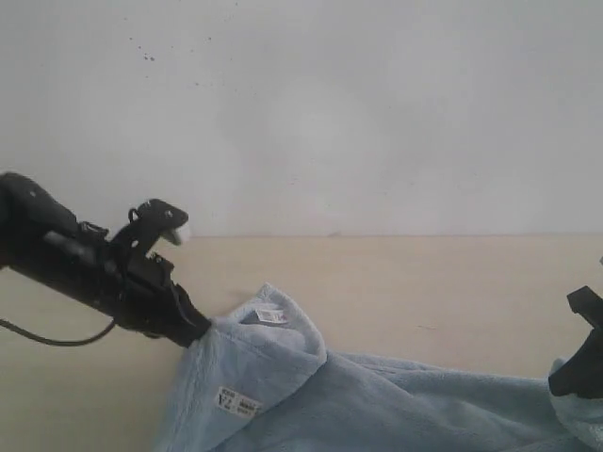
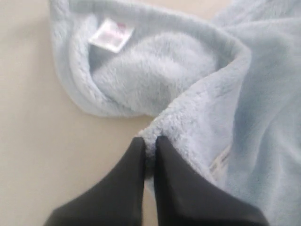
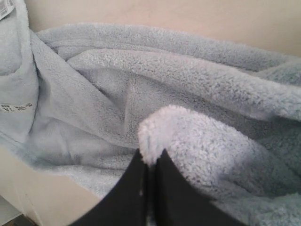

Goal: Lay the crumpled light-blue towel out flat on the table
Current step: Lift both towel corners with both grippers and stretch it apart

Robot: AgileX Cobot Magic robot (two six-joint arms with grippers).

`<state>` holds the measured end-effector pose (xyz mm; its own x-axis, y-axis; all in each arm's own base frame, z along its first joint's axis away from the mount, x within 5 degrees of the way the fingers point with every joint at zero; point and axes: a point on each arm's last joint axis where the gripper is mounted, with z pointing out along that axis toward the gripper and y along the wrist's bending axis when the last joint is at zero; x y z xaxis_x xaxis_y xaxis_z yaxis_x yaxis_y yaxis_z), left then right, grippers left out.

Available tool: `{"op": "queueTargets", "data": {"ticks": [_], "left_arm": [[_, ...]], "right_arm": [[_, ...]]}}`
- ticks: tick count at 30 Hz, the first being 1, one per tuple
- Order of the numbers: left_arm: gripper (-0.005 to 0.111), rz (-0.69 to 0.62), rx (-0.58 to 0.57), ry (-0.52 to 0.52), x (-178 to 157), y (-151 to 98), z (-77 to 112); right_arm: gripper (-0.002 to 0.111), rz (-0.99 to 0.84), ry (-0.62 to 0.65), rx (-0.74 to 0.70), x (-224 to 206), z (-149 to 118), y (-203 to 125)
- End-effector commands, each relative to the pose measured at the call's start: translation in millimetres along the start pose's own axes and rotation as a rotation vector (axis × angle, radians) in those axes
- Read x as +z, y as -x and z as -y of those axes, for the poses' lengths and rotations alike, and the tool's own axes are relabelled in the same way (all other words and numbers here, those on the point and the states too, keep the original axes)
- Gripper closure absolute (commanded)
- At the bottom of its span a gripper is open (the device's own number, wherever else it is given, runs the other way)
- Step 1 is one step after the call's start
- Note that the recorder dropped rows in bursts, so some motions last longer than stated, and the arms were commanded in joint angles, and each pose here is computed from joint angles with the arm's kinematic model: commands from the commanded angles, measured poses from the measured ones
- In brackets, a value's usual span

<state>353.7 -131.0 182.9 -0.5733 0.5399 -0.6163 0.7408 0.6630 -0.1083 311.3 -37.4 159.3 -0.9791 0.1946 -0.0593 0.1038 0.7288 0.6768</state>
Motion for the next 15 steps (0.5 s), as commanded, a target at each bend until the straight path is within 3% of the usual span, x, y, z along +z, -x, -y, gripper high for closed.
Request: {"op": "queueTargets", "data": {"ticks": [1,5,9,15], "left_arm": [[0.103,0.102,-0.031,0.06,-45,21,10.7],[0.103,0.144,-0.017,0.171,-82,21,20.1],[0.103,0.317,-0.135,0.344,-132,21,27.5],[0.103,0.392,-0.095,0.419,-202,14,55.6]], "right_arm": [[0.108,0.026,0.1,0.061,-3,-12,2],[0.108,0.07,0.291,0.033,-8,-30,6],[0.108,0.164,0.356,-0.001,-17,-41,12],[0.108,0.302,0.373,-0.154,-56,-77,22]]}}
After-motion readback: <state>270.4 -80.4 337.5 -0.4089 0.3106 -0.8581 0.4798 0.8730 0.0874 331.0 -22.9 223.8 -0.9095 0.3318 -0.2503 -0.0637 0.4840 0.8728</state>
